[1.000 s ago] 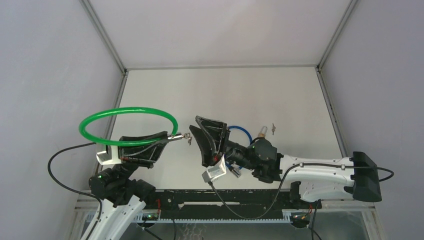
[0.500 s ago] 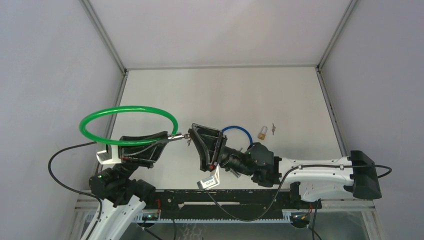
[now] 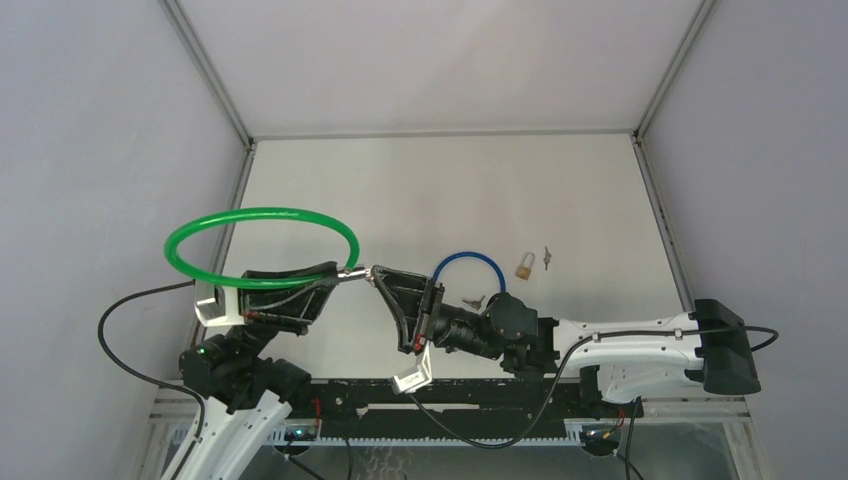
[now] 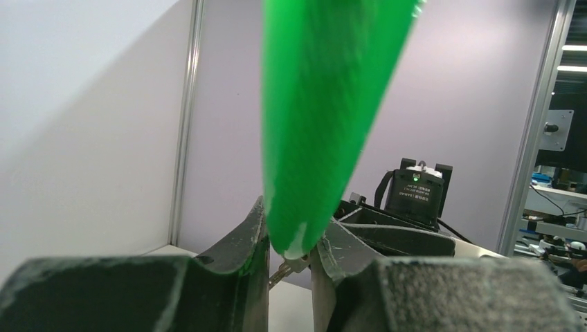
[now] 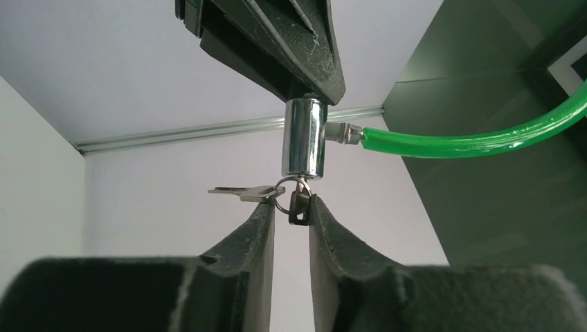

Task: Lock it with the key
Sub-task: Lock the lock.

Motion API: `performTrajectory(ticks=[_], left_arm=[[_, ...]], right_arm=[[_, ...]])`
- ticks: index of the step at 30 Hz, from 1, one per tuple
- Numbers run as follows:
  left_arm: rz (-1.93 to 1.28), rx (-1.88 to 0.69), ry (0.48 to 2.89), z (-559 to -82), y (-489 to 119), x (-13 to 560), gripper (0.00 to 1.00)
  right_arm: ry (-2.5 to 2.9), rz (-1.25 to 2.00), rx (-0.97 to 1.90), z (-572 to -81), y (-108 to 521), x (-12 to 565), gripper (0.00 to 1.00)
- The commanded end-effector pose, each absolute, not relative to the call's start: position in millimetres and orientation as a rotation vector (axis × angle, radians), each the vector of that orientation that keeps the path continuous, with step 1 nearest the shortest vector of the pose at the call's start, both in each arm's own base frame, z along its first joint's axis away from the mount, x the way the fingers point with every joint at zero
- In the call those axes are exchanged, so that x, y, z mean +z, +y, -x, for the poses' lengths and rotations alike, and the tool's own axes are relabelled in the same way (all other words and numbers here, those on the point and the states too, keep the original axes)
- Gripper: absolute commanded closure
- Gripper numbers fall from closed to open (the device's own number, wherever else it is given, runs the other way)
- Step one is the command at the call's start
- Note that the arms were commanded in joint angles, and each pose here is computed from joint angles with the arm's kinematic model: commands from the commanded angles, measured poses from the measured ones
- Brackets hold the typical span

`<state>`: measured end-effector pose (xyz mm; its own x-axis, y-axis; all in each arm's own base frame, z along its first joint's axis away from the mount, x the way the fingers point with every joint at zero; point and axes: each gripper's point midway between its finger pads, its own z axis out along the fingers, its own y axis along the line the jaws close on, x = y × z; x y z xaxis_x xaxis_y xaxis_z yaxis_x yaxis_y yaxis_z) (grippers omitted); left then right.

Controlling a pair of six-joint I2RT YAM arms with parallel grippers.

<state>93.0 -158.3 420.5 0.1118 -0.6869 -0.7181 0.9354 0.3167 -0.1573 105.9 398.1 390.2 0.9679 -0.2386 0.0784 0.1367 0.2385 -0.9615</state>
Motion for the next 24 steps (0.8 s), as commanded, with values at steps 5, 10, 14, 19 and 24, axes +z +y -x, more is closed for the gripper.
performTrajectory(ticks=[5, 10, 14, 19, 24], left_arm=[[-0.402, -1.211, 0.722, -80, -152, 438, 1.0], [-0.438, -1.205, 0.715, -77, -155, 434, 1.0], [-0.457, -1.206, 0.725, -78, -158, 429, 1.0], [-0.466, -1.198, 0.721, -77, -158, 427, 1.0], [-0.468, -1.192, 0.717, -77, -158, 428, 1.0]], right_arm=[[0.183, 1.266, -0.158, -106, 394, 409, 0.88], [0.24, 1.298, 0.053, -93, 393, 411, 0.95], [0.236, 1.288, 0.087, -89, 392, 418, 1.0], [0.225, 1.283, 0.172, -83, 389, 424, 1.0], [0.24, 1.323, 0.295, -73, 384, 423, 1.0]])
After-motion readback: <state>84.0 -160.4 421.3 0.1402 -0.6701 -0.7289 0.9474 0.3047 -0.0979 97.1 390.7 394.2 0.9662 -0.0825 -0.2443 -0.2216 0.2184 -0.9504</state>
